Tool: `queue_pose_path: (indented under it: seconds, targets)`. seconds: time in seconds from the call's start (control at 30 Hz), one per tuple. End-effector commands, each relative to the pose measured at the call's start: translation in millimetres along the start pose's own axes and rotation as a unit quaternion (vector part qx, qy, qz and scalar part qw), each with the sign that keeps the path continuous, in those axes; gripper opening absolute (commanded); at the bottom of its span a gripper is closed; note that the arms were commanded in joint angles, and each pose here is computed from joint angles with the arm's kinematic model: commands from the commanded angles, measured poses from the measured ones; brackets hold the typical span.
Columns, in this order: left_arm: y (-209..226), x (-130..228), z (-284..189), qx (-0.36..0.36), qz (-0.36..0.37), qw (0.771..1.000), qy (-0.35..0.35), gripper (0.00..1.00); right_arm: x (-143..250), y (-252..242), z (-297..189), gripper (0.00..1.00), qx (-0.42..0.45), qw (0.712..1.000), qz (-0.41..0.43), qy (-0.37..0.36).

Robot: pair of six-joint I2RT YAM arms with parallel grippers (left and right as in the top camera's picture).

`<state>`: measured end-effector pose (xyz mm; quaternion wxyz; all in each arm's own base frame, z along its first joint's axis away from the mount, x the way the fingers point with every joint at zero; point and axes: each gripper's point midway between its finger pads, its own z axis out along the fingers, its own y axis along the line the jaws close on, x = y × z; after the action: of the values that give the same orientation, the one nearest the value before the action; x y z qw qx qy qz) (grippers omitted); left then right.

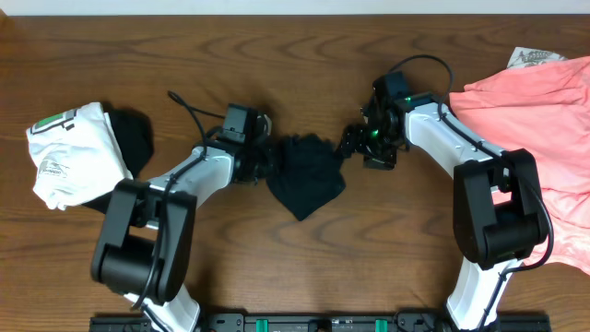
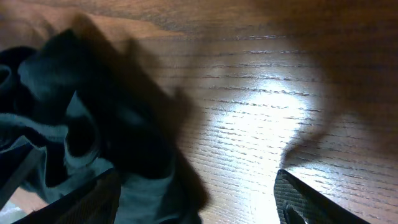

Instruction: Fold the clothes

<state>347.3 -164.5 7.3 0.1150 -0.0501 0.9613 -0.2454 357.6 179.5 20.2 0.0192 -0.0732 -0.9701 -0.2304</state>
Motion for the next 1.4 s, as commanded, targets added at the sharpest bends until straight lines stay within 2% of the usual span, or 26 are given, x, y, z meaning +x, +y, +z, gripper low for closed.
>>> queue_pose_path:
  seconds: [0.0, 0.1, 0.37, 0.73, 0.9, 1.03, 1.37]
  targets:
    - [16.3, -17.2, -32.7, -0.024, -0.005, 0.999, -0.046, 0.06, 3.3, 6.7, -7.4, 0.77, -0.005, 1.0, -0.023, -0.004]
    - [39.9, -38.0, -72.7, -0.074, -0.001, 0.992, -0.103, 0.06, 3.7, 6.5, -7.4, 0.77, -0.005, 1.0, -0.026, -0.004]
    - [89.2, -65.6, -159.8, -0.156, -0.004, 0.972, -0.177, 0.06, 3.8, 6.6, -7.3, 0.78, -0.005, 1.0, -0.026, -0.003]
    - [105.4, -112.0, -245.9, -0.198, 0.023, 0.947, -0.25, 0.06, 3.8, 6.6, -7.3, 0.78, -0.005, 1.0, -0.026, -0.003]
    - [111.6, -125.1, -269.9, -0.246, 0.037, 0.929, -0.274, 0.06, 3.8, 6.6, -7.3, 0.78, -0.005, 1.0, -0.026, -0.003]
    - [115.7, -126.8, -273.3, -0.262, 0.044, 0.924, -0.276, 0.06, 3.5, 6.7, -7.3, 0.78, -0.005, 1.0, -0.026, -0.004]
    - [148.3, -133.3, -298.8, -0.291, 0.008, 0.906, -0.306, 0.06, 3.7, 6.6, -7.3, 0.78, -0.005, 1.0, -0.028, -0.004]
